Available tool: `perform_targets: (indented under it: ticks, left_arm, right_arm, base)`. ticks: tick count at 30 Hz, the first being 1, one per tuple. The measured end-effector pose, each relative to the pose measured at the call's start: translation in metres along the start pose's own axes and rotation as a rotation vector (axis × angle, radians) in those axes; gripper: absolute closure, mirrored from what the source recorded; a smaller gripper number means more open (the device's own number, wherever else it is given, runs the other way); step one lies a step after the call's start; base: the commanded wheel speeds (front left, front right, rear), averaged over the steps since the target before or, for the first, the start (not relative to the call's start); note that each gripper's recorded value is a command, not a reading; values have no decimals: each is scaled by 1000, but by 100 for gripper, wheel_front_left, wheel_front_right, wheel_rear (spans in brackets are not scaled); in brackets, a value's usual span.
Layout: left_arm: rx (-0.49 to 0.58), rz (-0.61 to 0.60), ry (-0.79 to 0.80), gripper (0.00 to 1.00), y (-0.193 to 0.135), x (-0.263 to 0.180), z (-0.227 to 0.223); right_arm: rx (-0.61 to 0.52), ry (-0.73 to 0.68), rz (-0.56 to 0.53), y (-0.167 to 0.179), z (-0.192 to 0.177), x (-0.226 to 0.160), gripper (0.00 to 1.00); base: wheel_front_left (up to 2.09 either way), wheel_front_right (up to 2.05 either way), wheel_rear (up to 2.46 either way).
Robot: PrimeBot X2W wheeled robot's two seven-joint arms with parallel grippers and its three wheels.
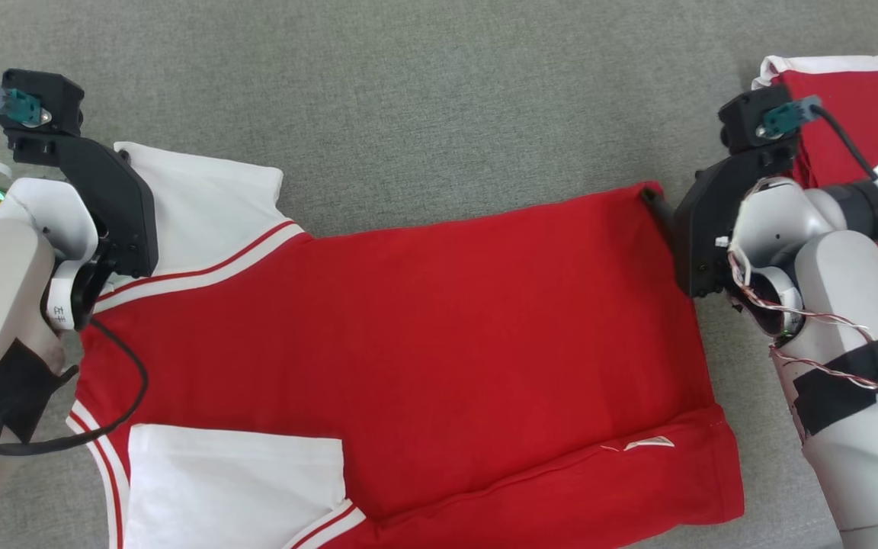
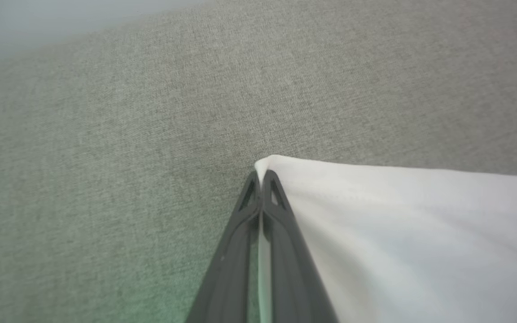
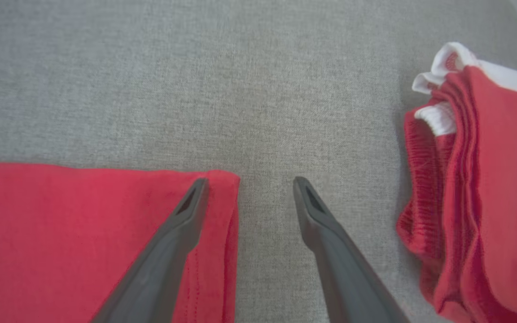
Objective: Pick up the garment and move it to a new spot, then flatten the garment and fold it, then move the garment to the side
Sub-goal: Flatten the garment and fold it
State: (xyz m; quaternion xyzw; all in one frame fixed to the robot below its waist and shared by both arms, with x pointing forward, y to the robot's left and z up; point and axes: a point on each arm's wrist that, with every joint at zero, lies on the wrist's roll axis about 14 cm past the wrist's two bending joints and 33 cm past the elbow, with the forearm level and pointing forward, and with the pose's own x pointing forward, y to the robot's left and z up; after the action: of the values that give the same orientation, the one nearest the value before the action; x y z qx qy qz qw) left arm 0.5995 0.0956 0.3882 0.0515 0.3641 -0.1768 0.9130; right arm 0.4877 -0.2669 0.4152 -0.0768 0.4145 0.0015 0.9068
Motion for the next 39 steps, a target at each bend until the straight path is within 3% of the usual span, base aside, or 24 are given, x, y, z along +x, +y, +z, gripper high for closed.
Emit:
perform_targets:
  ticks: [1, 3, 5, 6, 9, 11, 13, 28, 39]
  left_arm:
    - [0, 0, 0, 100, 0, 0, 0]
    - [-2, -1, 1, 100, 1, 0, -1]
    - [-11, -3, -2, 100, 2, 1, -1]
    - [-13, -1, -2, 100, 3, 1, -2]
    - [-15, 3, -2, 100, 4, -1, -2]
    - [-15, 3, -1, 100, 6, -1, -2]
    - [-10, -5, -29, 100, 4, -3, 3]
    - [12, 24, -388, 100, -3, -40, 43]
    - [17, 5, -544, 100, -20, -95, 28]
  right_arm:
    - [-5, 17, 5, 1, -3, 3, 15]
    - [-12, 25, 11, 3, -3, 6, 16]
    - [-20, 40, 22, 6, -4, 10, 40]
    - [-23, 61, 39, 11, -9, 13, 47]
    - [-28, 88, 49, 12, -12, 14, 55]
    - [-30, 93, 53, 12, -13, 13, 67]
    - [-30, 78, 54, 12, -10, 13, 100]
    - [29, -252, 81, 9, 33, -8, 100]
    - [56, -297, 155, 23, 3, -44, 100]
  base:
    - [0, 0, 0]
    - [0, 0, 0]
    - [0, 0, 0]
    - [0, 0, 0]
    - [0, 0, 0]
    - [0, 0, 0]
    - [0, 0, 0]
    - [0, 0, 0]
    - [0, 0, 0]
